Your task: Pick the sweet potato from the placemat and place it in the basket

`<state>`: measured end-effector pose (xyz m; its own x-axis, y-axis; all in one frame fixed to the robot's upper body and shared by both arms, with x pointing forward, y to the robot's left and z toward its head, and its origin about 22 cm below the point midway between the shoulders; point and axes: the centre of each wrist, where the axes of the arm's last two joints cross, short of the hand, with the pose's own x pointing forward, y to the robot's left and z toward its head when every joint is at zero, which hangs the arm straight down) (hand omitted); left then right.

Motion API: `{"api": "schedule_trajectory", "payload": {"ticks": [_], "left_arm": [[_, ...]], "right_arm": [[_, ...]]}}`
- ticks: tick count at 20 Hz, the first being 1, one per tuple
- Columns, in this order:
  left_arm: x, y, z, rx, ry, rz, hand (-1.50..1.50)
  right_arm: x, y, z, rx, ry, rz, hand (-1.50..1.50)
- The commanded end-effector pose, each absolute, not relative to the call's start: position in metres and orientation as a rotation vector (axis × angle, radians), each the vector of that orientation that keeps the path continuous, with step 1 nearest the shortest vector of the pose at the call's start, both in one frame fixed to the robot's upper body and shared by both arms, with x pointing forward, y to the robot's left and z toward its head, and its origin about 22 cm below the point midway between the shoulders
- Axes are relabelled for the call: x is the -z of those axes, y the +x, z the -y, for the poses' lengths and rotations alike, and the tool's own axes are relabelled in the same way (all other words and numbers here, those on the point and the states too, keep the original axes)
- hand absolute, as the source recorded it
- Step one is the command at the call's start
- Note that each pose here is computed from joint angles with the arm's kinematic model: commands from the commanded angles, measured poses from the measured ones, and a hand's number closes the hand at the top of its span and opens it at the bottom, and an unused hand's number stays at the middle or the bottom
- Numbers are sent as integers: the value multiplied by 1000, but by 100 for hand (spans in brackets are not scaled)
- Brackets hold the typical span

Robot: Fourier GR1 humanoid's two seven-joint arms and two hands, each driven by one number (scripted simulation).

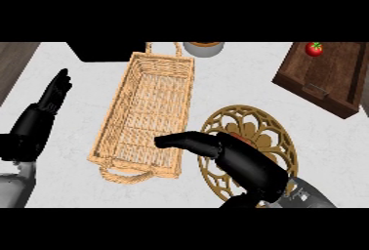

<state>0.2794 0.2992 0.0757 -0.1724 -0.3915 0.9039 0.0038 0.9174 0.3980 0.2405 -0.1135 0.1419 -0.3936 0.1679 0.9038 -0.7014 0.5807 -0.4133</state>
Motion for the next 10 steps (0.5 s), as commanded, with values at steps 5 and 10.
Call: {"api": "schedule_trajectory", "payload": {"ticks": [5, 10], "left_arm": [[-75, 281, -293, 409, 274, 1716, 0], [-83, 292, -282, 391, 275, 1737, 0]], "right_arm": [[-229, 270, 135, -1730, -133, 1544, -150], [-255, 292, 137, -2015, -69, 1280, -150]]}}
